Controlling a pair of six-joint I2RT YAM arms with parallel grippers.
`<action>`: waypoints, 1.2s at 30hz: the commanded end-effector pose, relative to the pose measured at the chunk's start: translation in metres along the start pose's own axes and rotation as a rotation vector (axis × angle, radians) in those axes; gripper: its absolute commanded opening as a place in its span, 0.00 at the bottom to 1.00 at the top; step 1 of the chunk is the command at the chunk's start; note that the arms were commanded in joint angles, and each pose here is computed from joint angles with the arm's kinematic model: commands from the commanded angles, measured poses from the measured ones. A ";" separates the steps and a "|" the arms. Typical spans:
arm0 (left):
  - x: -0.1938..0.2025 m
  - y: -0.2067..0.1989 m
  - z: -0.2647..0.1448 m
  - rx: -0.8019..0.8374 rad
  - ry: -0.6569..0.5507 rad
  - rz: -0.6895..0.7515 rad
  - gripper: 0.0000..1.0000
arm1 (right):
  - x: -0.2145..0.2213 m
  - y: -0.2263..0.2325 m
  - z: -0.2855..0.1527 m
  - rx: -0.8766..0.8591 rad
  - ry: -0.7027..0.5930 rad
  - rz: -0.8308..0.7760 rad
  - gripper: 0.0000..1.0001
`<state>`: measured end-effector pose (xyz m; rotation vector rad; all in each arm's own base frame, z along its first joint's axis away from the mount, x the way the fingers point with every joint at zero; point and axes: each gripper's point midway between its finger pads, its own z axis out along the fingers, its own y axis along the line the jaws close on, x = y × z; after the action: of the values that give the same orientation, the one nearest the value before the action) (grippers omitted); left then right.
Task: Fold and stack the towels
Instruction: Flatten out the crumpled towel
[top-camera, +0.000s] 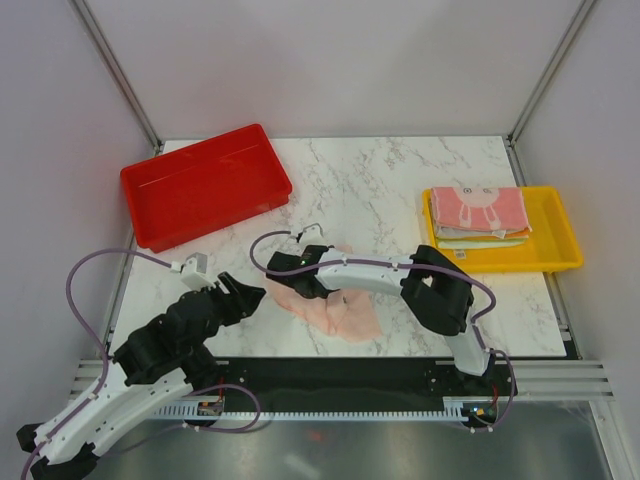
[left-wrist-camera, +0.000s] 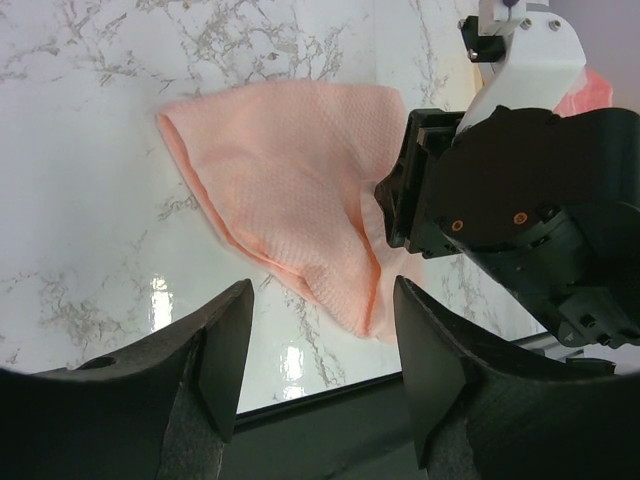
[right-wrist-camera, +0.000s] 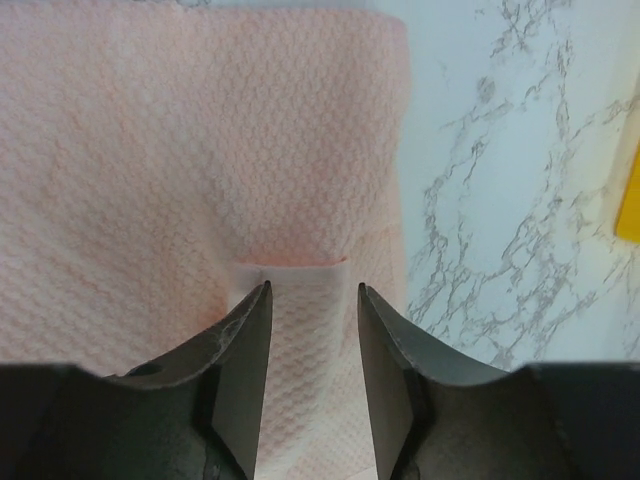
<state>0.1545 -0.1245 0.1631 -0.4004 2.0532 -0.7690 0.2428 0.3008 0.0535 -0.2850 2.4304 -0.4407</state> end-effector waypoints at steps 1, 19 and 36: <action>-0.012 -0.007 -0.002 0.003 -0.037 -0.016 0.66 | -0.029 -0.012 -0.015 -0.075 -0.048 -0.073 0.48; 0.063 -0.007 0.077 -0.048 0.333 -0.155 0.64 | -0.048 0.005 -0.021 -1.302 0.037 -0.359 0.51; 0.073 0.035 0.120 -0.173 0.414 -0.134 0.57 | 0.001 0.014 -0.010 -1.413 0.221 -0.401 0.41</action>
<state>0.1966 -0.1766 0.0328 -0.5956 2.5756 -0.7842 0.2362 0.3126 0.0541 -1.3120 2.4944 1.1685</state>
